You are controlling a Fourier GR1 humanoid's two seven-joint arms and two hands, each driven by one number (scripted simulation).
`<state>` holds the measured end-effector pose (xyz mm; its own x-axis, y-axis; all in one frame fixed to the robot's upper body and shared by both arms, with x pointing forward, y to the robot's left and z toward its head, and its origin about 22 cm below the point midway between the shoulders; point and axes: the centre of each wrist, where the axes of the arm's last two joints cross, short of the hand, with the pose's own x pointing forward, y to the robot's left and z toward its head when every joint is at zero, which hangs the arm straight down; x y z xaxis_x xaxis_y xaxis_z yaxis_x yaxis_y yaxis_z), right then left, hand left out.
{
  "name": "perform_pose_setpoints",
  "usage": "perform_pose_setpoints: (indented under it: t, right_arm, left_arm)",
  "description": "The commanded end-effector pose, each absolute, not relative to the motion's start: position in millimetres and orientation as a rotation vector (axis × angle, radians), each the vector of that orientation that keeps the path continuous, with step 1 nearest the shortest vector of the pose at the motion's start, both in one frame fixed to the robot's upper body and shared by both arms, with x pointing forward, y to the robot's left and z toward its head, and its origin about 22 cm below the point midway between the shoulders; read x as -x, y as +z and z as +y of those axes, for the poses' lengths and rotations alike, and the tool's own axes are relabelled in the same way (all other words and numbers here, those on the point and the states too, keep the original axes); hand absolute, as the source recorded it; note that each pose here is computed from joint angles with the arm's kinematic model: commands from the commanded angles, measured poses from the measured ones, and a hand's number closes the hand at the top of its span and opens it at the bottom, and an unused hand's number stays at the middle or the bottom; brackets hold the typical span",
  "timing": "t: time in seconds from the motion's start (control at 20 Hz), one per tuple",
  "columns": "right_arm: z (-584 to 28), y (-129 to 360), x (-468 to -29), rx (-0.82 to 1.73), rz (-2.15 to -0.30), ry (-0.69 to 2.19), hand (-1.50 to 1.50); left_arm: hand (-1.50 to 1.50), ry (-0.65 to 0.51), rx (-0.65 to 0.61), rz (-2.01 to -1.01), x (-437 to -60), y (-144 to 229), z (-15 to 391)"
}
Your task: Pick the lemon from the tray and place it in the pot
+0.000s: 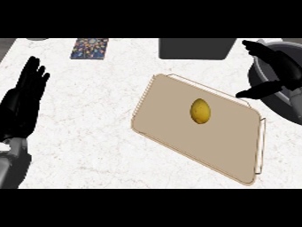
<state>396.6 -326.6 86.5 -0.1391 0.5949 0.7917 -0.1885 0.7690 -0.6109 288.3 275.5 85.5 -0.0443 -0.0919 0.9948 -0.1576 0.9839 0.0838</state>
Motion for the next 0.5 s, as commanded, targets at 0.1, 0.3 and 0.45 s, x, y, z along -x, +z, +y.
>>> perform_pose_setpoints:
  t: [0.1, 0.3, 0.45]
  right_arm:
    - [-296.5, 110.3, -411.5, 0.288, -1.254, 1.037, -1.5]
    - [-247.9, 123.3, -420.5, 0.273, -1.103, 1.227, -1.5]
    - [-211.6, 119.6, -424.8, 0.262, -1.007, 1.291, -1.5]
  left_arm:
    - [0.0, 0.06, -0.175, -1.611, -287.7, 83.9, 276.3]
    - [0.0, 0.073, -0.196, -1.614, -298.6, 100.1, 275.0]
    - [0.0, 0.066, -0.2, -1.618, -293.7, 78.4, 287.2]
